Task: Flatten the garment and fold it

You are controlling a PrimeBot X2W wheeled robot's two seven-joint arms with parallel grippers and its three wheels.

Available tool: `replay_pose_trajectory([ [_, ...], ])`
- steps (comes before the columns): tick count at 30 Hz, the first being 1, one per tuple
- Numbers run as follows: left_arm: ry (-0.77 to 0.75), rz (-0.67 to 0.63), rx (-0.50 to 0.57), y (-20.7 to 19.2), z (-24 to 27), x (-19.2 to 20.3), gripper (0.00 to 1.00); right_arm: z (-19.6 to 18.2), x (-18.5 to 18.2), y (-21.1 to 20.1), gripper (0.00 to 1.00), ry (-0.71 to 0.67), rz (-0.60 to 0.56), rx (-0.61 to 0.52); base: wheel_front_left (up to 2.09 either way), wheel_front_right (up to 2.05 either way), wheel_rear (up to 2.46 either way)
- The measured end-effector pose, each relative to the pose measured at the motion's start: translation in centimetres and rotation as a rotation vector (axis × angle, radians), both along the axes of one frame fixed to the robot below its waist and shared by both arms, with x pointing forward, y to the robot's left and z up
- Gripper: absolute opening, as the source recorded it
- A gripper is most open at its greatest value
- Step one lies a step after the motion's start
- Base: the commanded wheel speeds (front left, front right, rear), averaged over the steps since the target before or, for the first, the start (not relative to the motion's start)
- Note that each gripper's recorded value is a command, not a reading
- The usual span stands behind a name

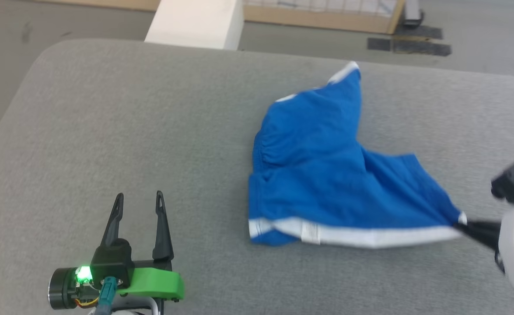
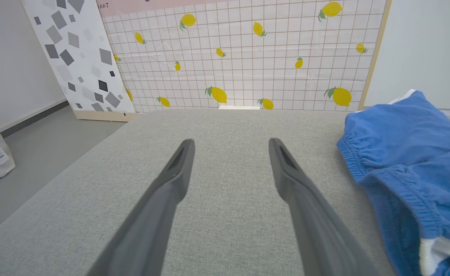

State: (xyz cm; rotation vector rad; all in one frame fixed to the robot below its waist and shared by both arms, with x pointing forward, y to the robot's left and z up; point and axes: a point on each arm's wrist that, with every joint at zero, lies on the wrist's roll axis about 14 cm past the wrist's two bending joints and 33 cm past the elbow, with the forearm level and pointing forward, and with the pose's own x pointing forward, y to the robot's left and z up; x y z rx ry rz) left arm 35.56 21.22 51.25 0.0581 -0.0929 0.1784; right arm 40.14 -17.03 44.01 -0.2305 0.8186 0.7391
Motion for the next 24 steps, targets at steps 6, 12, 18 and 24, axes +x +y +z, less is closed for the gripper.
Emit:
replay_pose_trajectory([
  [6,-0.031,-0.054,0.005,-1.4,0.9,0.4,1.0,-1.6,-4.4,-2.6,0.0,0.054,-0.123,0.05,0.0,0.0,0.0],
  [12,-0.032,-0.083,0.006,-2.3,0.9,0.5,1.0,-4.5,-6.9,-3.5,0.0,0.118,-0.206,0.068,0.0,0.0,0.0],
  [18,-0.033,-0.095,0.012,-2.4,1.0,0.1,1.0,-4.2,-5.4,-3.3,1.0,0.004,-0.268,0.128,0.0,0.0,0.0],
  [24,-0.073,-0.15,0.084,-3.1,2.5,-0.2,1.0,1.3,-1.6,-4.4,1.0,-0.312,-0.344,0.242,0.0,0.0,0.0],
])
